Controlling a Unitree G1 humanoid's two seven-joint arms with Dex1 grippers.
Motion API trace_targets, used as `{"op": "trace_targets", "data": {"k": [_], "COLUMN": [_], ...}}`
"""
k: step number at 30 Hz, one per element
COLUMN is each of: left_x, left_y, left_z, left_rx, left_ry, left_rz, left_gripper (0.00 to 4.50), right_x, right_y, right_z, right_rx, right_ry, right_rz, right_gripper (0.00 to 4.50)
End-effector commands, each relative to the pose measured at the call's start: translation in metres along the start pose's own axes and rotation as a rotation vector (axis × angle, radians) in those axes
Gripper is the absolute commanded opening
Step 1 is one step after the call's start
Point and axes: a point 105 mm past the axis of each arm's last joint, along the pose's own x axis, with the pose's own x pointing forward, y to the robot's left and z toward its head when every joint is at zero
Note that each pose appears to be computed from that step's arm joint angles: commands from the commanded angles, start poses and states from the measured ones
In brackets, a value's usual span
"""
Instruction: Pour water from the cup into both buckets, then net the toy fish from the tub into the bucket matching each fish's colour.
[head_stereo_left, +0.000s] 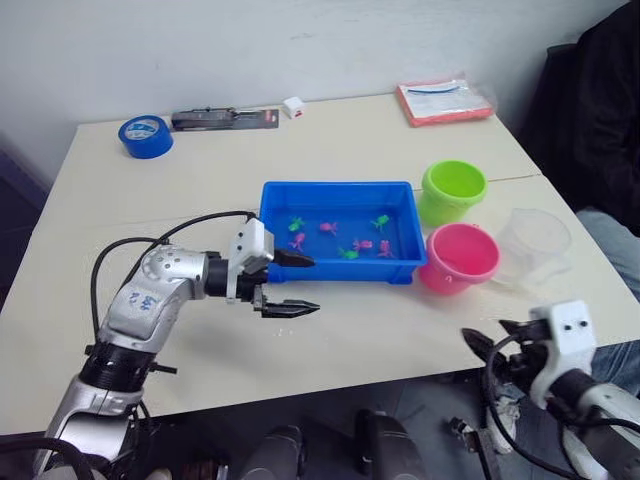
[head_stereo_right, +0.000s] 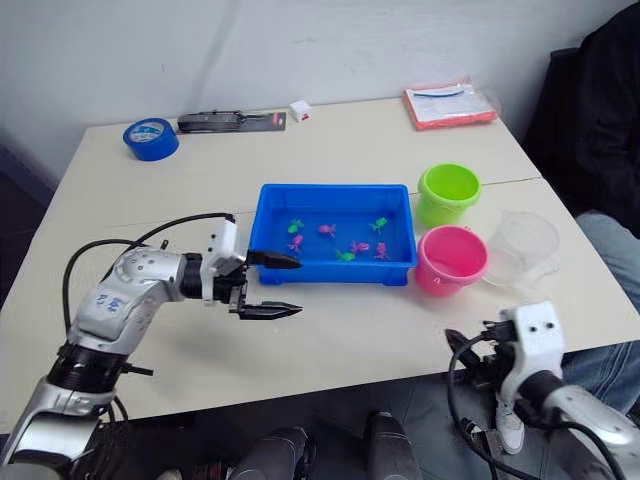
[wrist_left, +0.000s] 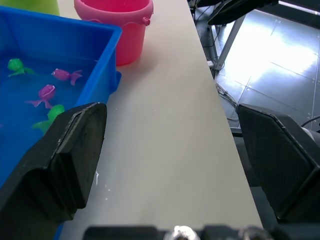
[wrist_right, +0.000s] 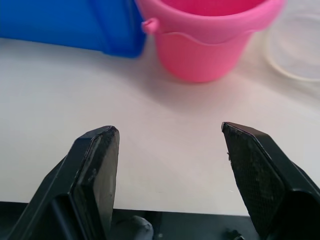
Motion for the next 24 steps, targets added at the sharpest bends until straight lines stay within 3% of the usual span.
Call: {"op": "trace_targets", "data": {"k": [1,11,17,24], "left_x": [0.008,0.007,0.005,0.001], "left_y": [0.004,0.013,0.012,0.013], "left_z": [0.010,0.019,0.018,0.023], "left_rx": [0.025,-0.061,-0.108,-0.113], "left_ry": [-0.022,0.001,0.071,0.086], "left_rz": [-0.013,0.010,0.019,0.017], "left_gripper": [4.45,4.45,4.45,4.45], "right_x": [-0.001,0.027,0.046,0.071], "right_y": [-0.043,-0.079,-0.088,-0.095], "right_z": [0.015,0.026,0.020,0.022], "right_rx": [0.064,0.261,0.366,0.451], "right_ry": [-0.091,-0.171,-0.184,-0.216], "right_rz": [-0.263,-0.501,-0.548,-0.555], "right_gripper": [4.50,4.50,4.50,4.50]}}
